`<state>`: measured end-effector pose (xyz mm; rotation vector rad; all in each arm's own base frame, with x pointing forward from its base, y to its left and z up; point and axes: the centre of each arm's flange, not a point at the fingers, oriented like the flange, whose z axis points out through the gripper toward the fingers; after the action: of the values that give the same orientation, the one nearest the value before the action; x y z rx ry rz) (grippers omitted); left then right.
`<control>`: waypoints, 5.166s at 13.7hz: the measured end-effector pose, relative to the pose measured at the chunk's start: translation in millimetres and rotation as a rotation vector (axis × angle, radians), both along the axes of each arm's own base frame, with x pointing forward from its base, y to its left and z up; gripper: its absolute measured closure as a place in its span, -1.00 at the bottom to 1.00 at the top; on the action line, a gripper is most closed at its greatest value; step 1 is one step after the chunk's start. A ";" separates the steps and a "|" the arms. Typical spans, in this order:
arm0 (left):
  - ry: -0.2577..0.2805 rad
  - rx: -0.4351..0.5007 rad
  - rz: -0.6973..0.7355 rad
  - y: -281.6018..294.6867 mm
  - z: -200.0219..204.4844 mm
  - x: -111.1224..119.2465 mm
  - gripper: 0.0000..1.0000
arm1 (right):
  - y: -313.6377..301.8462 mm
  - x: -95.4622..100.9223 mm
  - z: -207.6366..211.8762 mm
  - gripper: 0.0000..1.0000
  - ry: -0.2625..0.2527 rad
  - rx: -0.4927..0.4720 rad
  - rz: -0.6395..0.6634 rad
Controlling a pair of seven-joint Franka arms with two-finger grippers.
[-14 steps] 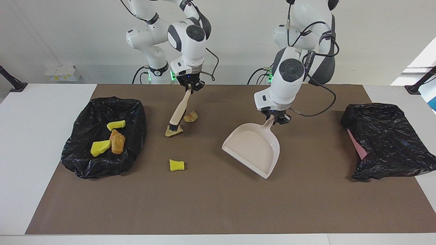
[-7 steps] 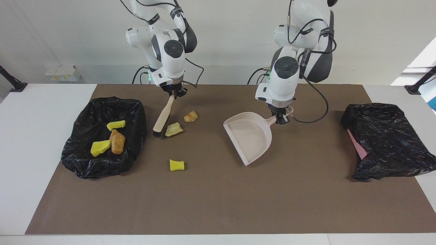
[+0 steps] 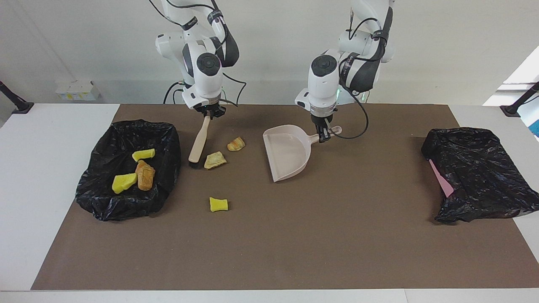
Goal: Sweep and dump trash in bin
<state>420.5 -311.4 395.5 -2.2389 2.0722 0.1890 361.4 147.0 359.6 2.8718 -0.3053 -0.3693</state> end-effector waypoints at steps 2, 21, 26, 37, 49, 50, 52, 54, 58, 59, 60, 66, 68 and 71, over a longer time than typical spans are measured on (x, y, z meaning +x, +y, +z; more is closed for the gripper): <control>0.006 0.011 -0.004 -14.8 -9.1 -18.0 0.35 | 1.2 -5.7 -6.3 0.48 0.019 0.007 -0.006; -0.057 -0.033 0.004 -26.6 -29.6 -31.2 0.35 | 184.0 -25.0 22.4 0.48 -0.050 0.303 0.147; -0.083 -0.067 -0.003 3.1 -35.3 3.7 0.35 | 185.6 -4.7 48.7 0.48 -0.063 0.218 0.223; -0.077 -0.057 0.060 9.7 -29.4 29.9 0.35 | 50.9 211.6 51.5 0.48 -0.090 0.035 0.339; -0.047 -0.008 0.175 -13.6 -23.0 11.6 0.35 | 47.1 238.0 -16.0 0.48 0.033 0.039 0.408; -0.044 -0.005 0.175 -13.3 -23.1 11.5 0.35 | 61.8 227.2 -16.1 0.48 0.044 0.061 0.418; -0.041 -0.002 0.175 -13.0 -23.4 11.1 0.35 | 91.0 200.4 -14.1 0.48 0.067 0.096 0.445; -0.039 0.000 0.173 -14.0 -23.7 9.8 0.35 | 120.5 170.5 -13.0 0.48 0.096 0.138 0.469; -0.038 0.001 0.172 -14.4 -23.9 9.3 0.35 | 167.8 119.5 -5.3 0.48 0.163 0.220 0.496; -0.039 0.001 0.172 -14.4 -23.9 9.3 0.35 | 171.4 114.5 -2.3 0.48 0.176 0.228 0.496; -0.039 0.001 0.172 -14.3 -23.9 9.4 0.35 | 170.7 113.0 0.8 0.48 0.183 0.231 0.492; -0.034 -0.059 0.077 5.8 -28.3 28.8 0.35 | 159.2 105.0 41.0 0.48 0.186 0.252 0.464; -0.024 -0.092 0.058 22.1 -31.4 42.9 0.35 | 157.3 94.2 61.4 0.48 0.194 0.242 0.452; 0.004 -0.156 0.042 50.7 -32.9 61.7 0.35 | 167.0 76.4 75.4 0.48 0.180 0.224 0.433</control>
<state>482.2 -260.7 362.6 -2.3726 2.1114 0.0364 437.8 314.0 435.0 2.9769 0.4091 -0.6015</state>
